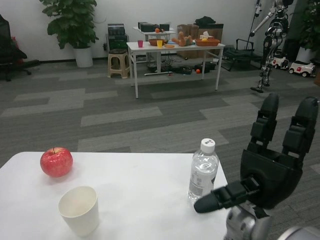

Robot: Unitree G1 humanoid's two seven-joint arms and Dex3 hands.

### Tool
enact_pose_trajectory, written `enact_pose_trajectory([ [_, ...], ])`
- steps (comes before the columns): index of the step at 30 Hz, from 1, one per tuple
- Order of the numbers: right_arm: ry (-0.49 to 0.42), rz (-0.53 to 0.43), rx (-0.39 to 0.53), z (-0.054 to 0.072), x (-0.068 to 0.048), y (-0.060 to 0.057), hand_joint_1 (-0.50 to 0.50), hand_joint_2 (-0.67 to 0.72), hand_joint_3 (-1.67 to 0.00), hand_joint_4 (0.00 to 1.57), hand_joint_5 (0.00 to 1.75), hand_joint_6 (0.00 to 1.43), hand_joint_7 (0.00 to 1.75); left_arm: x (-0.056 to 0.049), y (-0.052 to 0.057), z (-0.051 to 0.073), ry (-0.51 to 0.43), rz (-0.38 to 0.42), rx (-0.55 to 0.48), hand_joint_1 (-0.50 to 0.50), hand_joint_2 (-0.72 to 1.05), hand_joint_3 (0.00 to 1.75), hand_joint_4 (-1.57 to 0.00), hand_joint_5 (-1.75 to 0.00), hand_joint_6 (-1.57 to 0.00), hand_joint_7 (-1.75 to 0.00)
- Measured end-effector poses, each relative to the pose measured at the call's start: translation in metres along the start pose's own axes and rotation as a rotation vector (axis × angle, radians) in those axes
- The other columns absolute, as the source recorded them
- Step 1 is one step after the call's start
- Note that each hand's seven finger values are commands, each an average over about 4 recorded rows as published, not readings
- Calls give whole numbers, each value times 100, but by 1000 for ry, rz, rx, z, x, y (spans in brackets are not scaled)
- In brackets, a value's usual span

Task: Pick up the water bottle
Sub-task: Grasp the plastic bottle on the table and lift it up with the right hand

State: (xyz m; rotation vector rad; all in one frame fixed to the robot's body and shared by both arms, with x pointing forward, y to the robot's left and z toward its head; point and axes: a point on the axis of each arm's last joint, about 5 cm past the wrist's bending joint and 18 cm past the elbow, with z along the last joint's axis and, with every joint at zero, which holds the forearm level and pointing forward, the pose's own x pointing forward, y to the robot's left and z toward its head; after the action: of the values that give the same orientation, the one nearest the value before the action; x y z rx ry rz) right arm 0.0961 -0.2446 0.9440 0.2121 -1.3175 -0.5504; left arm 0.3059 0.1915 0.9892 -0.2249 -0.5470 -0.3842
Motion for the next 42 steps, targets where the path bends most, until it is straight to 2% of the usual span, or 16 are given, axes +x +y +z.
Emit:
enact_pose_trajectory([
  [7,164,191,38,10,-5,-15,-46,39,0,0,0,0,0,-1,4,2,-6,20,-1,-50,-64,9,0,0,0,0],
  [11,369,332,52,16,-14,-27,-46,34,0,0,0,0,0,-2,7,2,-3,34,3,-50,-64,9,0,0,0,0],
  [14,475,363,38,18,-19,-34,-46,34,0,0,0,0,0,-2,10,3,-2,43,9,-50,-64,9,0,0,0,0],
  [19,506,297,-8,19,-24,-44,-46,34,0,0,0,0,0,-3,11,4,-3,45,12,-50,-64,9,0,0,0,0],
  [23,502,253,-33,17,-23,-49,-46,34,0,0,0,0,0,-3,11,4,-3,46,12,-50,-64,9,0,0,0,0],
  [30,501,220,-33,15,-24,-51,-46,34,0,0,0,0,0,-3,11,4,-3,48,12,-50,-64,9,0,0,0,0],
  [34,477,190,-57,15,-22,-53,-46,41,0,0,0,0,0,-3,12,4,-3,48,13,-50,-64,9,0,0,0,0],
  [37,457,81,-142,19,-22,-57,-46,41,0,0,0,0,0,-3,12,4,-2,49,15,-50,-64,9,0,0,0,0],
  [42,473,-93,-349,30,-26,-65,-46,31,0,0,0,0,0,-4,13,4,-1,52,17,-50,-64,9,0,0,0,0],
])
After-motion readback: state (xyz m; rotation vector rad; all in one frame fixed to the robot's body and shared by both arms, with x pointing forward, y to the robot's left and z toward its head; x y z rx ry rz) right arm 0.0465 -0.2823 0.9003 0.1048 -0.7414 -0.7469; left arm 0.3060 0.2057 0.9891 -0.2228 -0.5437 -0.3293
